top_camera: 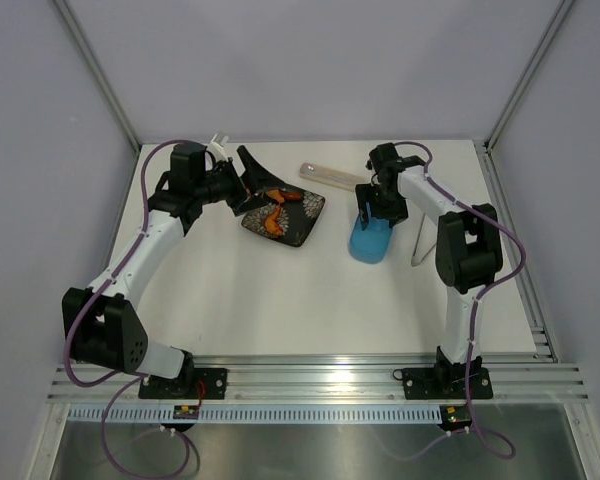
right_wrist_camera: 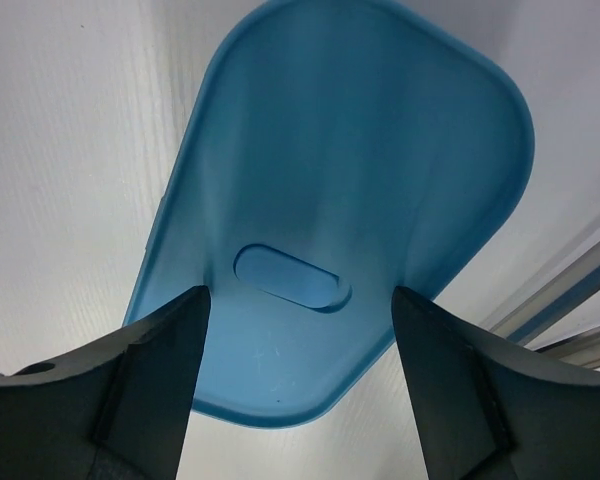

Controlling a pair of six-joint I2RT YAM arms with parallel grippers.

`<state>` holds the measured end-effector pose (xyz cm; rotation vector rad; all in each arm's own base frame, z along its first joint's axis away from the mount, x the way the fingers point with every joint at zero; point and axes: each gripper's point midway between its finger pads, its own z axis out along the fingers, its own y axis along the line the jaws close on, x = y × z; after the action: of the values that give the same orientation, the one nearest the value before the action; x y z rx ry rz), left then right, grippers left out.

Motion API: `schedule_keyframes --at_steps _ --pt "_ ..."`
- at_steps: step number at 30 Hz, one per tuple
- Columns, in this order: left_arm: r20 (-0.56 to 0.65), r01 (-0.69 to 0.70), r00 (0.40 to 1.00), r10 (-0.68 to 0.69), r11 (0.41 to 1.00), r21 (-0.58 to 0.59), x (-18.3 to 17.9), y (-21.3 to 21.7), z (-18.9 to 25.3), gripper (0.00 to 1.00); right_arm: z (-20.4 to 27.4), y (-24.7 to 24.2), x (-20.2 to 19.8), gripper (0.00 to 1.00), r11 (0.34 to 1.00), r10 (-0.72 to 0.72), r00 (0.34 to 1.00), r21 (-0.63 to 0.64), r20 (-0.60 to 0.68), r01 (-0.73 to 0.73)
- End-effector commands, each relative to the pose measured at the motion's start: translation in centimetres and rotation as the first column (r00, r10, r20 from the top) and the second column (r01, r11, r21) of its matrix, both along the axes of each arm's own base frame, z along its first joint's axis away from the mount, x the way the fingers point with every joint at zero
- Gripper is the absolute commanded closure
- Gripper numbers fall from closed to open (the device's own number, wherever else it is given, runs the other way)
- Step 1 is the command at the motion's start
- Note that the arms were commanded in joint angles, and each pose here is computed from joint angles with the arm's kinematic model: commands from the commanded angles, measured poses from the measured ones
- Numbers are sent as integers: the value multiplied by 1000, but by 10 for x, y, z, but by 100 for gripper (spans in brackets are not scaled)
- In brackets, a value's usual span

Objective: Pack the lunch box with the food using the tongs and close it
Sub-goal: Close the box lid on the packing box.

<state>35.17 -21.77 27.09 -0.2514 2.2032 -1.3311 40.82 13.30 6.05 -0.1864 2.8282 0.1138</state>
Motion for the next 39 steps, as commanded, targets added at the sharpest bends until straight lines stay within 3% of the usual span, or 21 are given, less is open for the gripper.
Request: schedule_keyframes --at_steps 1,7,11,19,25,34,39 --pt "60 1 998 0 1000 -15 7 -2 17 1 9 -3 6 19 999 -13 999 -39 47 15" --pt "64 5 998 -4 1000 -17 9 -3 18 1 67 4 23 20 998 -55 981 17 188 53" --pt "61 7 998 -6 1000 -17 7 -3 17 1 78 3 27 20 997 -82 972 28 219 78" --pt "62 7 998 -6 1000 -16 5 -2 17 1 15 7 10 21 996 -90 992 15 89 89" --pt "60 5 998 -5 1000 -12 6 -2 16 1 -21 0 -8 21 994 -76 997 -78 13 77" --pt "57 2 998 -2 1000 -14 5 -2 16 1 63 6 19 21 994 -104 975 -9 195 107" --pt "55 -3 998 3 1000 -7 5 -1 14 1 78 6 30 21 991 -126 964 -7 236 131"
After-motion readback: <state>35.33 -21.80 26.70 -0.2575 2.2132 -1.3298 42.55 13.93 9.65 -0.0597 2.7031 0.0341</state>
